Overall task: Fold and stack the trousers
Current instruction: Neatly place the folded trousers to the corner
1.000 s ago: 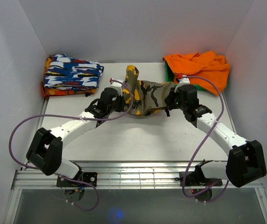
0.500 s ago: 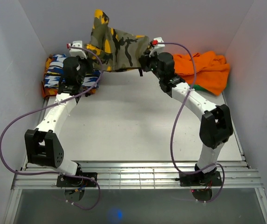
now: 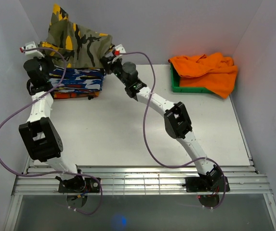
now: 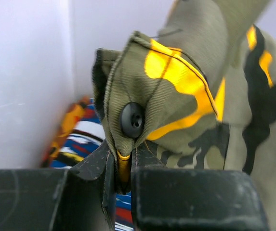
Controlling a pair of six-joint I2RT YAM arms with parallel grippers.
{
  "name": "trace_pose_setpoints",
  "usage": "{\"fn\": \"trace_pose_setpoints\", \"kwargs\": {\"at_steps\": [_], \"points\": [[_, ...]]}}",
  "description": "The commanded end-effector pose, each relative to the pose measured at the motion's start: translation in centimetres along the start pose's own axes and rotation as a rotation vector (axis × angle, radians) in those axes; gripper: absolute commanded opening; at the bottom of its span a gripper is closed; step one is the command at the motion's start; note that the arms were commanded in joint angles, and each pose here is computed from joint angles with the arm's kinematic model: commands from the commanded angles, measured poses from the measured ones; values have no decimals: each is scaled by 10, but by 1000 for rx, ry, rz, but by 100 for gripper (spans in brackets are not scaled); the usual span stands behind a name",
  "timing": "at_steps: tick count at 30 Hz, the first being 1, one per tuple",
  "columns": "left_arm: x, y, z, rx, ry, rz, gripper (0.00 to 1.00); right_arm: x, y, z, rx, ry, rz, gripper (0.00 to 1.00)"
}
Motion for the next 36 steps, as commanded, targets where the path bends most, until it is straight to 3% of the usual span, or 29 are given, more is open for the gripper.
{"fn": "trace_pose_setpoints", "kwargs": {"at_steps": [1, 2, 3, 5, 9, 18, 20, 23, 26, 27, 28, 29, 31, 32, 33, 35, 36], "points": [[52, 55, -1, 116, -241, -5, 0, 21, 21, -9, 24, -235, 30, 8], [38, 62, -6, 121, -226, 3, 0, 27, 26, -13, 32, -283, 23, 8], [34, 70, -7, 133, -242, 20, 0, -6, 19, -15, 9, -266, 16, 8], [13, 88, -11, 153, -223, 40, 0, -20, 25, -13, 24, -295, 28, 8], [-25, 104, -13, 175, -179, 95, 0, -53, 9, -9, -16, -271, 16, 8], [-107, 129, -24, 240, -58, 75, 0, -107, -16, -3, -58, -226, 21, 9], [-128, 132, -28, 246, -27, 74, 0, -113, -17, -2, -63, -218, 15, 20], [-150, 138, -39, 262, -3, 73, 0, -122, -20, 0, -69, -204, 22, 25], [-161, 144, -48, 284, 16, 70, 2, -121, -28, 0, -88, -203, 28, 38], [-164, 145, -49, 284, 29, 67, 8, -120, -29, 0, -93, -204, 30, 43], [-165, 146, -51, 286, 33, 68, 16, -117, -30, 0, -97, -205, 30, 58], [-166, 146, -51, 287, 40, 66, 39, -110, -32, 0, -104, -209, 39, 67], [-166, 147, -51, 292, 55, 66, 57, -99, -32, 1, -105, -217, 58, 85], [-166, 146, -50, 286, 67, 68, 75, -84, -33, 0, -107, -231, 78, 89], [-158, 146, -49, 284, 60, 64, 85, -76, -34, 0, -104, -236, 84, 96], [-150, 145, -47, 284, 68, 65, 97, -44, -35, -1, -100, -270, 131, 99], [-135, 145, -45, 292, 50, 61, 98, -44, -40, 2, -108, -249, 149, 96]]}}
Point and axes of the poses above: each gripper's point midway between its finger pads, its own z axis back along the fingers, its own y axis along the line the jaws close on, x = y × z, the point moved 4 cm from there along z, back along the fingers, and after that the axes turned 12 degrees about -z, right-handed, at the moved point
